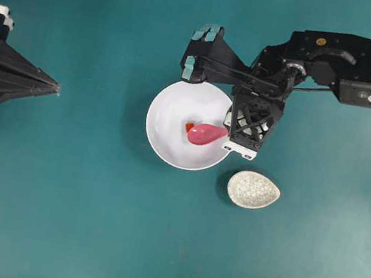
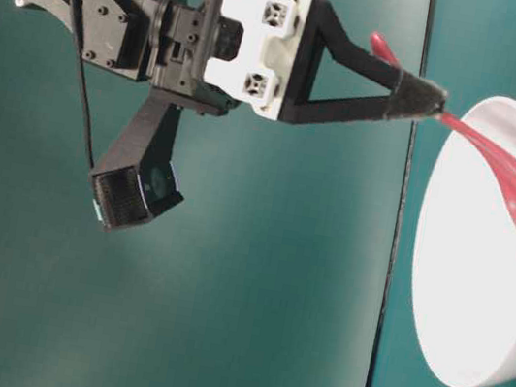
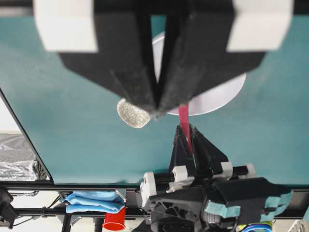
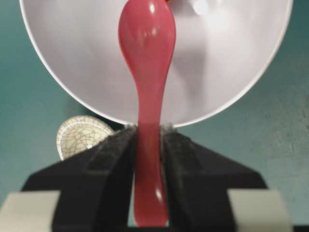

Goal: Grip the spoon and scoop the red block from the bowl with right arm.

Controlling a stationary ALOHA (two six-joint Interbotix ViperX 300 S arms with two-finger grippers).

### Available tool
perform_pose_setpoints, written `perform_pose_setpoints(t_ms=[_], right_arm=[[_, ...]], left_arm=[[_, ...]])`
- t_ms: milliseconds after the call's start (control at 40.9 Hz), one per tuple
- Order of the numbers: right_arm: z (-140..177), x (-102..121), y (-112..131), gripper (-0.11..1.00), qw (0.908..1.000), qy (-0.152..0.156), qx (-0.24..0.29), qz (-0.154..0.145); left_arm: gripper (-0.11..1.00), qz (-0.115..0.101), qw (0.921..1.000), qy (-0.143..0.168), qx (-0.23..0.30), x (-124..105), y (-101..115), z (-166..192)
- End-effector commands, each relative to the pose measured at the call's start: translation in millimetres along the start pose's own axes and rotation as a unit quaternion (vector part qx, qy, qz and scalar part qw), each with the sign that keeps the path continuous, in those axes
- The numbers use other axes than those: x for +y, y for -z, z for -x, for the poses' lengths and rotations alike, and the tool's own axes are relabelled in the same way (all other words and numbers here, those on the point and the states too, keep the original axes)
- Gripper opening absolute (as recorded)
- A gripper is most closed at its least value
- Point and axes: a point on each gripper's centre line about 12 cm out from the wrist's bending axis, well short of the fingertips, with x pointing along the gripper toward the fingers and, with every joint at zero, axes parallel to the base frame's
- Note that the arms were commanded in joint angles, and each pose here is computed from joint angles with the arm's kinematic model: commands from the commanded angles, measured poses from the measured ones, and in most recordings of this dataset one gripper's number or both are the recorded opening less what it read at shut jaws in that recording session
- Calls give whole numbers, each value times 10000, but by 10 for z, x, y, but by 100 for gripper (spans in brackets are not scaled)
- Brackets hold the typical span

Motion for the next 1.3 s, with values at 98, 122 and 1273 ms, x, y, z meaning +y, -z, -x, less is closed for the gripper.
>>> perform_pose_setpoints(t_ms=[98,122,1273], right_arm=[[99,32,-60,23,9999,-16,-154,38],[99,32,-58,23,9999,-17,-147,38],[-17,-148,-274,23,9958,215,-885,-119]], left_arm=[[0,-15,9999,37,-153,-15,-108,-24],[0,-15,9999,37,-153,-15,-108,-24],[0,-45,9999,36,-137,-15,-106,-21]])
